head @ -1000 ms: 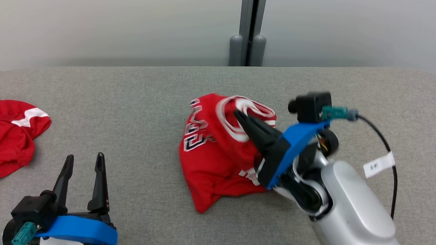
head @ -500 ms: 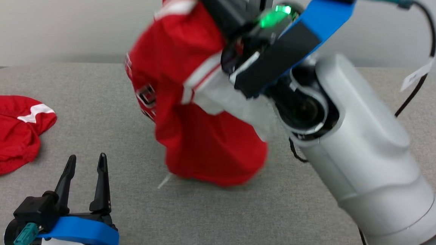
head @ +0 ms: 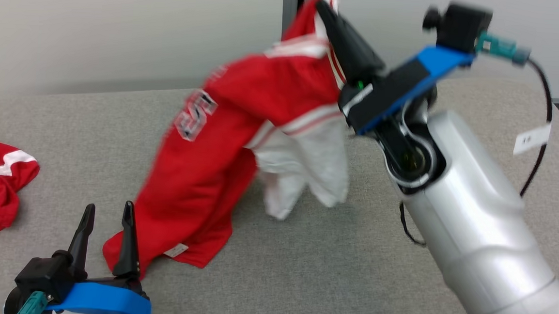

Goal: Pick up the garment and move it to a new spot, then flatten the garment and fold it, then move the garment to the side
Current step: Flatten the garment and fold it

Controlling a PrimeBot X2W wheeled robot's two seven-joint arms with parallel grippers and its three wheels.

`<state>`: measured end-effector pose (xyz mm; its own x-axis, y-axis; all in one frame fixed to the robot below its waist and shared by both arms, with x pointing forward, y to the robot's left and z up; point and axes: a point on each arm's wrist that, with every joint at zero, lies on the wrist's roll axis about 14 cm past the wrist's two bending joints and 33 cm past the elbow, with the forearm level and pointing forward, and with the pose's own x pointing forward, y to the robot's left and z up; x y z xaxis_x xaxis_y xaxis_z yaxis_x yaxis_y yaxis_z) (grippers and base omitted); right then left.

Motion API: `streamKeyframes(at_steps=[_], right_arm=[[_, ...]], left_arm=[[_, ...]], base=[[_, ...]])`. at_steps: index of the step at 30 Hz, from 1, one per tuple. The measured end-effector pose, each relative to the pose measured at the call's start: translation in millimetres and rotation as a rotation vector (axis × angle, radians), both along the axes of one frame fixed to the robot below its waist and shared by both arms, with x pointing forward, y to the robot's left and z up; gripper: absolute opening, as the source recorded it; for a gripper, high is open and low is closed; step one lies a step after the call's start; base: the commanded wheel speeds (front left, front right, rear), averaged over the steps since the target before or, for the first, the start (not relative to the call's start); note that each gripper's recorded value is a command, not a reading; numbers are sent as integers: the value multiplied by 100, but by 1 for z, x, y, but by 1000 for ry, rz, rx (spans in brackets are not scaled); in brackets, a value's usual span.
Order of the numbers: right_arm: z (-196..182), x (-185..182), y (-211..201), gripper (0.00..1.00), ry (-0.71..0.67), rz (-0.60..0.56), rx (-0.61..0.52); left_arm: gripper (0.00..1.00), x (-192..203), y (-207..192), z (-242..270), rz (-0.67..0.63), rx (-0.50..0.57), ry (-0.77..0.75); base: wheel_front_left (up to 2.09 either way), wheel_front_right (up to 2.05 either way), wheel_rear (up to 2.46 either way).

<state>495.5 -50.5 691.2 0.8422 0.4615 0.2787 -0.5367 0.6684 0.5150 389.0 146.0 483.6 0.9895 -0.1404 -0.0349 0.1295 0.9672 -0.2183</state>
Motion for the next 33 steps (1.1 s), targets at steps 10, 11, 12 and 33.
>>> streamKeyframes(at_steps=[10, 11, 12, 33], right_arm=[[-109, -16, -63, 0, 233, -147, -70], [-108, -18, -65, 0, 230, -147, -75], [-106, -21, -65, 0, 223, -144, -80], [-196, 20, -162, 0, 493, -429, -115]], left_arm=[[100, 12, -9, -6, -27, 0, 10], [100, 13, -9, -6, -28, 1, 9], [100, 14, -8, -6, -28, 1, 8], [100, 48, 0, -16, -32, 32, 10]], base=[[0, 0, 0], [0, 0, 0], [0, 0, 0], [0, 0, 0]])
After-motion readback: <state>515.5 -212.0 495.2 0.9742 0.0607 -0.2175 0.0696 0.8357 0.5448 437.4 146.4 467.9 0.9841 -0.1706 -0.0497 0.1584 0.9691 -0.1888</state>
